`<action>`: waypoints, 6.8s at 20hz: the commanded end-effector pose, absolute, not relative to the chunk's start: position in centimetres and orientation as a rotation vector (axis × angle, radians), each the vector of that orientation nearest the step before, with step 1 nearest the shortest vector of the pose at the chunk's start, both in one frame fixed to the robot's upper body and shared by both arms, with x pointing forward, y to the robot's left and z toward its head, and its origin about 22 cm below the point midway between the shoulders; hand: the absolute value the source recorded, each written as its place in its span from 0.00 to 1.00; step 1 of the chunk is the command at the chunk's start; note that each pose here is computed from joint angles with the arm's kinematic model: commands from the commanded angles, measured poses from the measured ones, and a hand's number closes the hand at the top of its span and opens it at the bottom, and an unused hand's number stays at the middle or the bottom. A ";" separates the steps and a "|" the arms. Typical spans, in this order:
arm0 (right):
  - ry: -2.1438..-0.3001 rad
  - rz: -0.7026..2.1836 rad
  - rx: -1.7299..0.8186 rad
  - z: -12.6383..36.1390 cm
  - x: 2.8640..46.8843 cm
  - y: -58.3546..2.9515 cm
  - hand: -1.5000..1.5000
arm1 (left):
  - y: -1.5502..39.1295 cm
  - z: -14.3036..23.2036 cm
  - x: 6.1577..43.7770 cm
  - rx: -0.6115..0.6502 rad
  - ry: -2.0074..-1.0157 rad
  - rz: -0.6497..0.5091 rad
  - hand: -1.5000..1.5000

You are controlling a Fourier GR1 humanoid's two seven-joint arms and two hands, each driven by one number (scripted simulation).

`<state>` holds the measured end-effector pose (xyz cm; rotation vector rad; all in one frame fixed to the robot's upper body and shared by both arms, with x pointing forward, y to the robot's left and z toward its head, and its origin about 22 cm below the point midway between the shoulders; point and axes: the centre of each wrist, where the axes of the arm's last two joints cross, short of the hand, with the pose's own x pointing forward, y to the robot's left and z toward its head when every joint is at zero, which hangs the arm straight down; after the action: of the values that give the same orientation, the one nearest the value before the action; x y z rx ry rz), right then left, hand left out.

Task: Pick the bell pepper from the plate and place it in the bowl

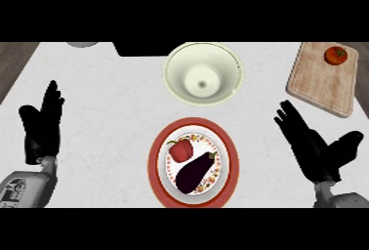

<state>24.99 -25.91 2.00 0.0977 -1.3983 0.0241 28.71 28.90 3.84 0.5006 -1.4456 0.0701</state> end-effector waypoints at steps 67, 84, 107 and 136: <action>-0.913 1.434 -1.013 5.4 25.1 3.0 0.00 | 19.7 2.4 28.3 -0.157 -1.590 -0.384 0.50; -0.924 1.394 -0.950 1.5 29.2 0.2 0.00 | 19.9 2.5 26.7 -0.186 -1.600 -0.392 0.50; -0.942 1.159 -1.037 9.4 36.6 2.3 1.00 | 16.3 4.4 28.1 -0.273 -1.615 -0.485 0.50; -1.325 0.557 -1.514 12.2 43.2 -1.5 1.00 | 19.4 3.8 27.4 -0.210 -1.614 -0.423 0.50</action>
<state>42.21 0.80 14.86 -1.4317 -1.3663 0.6572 27.41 19.37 3.32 -0.2089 -1.6003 -0.4197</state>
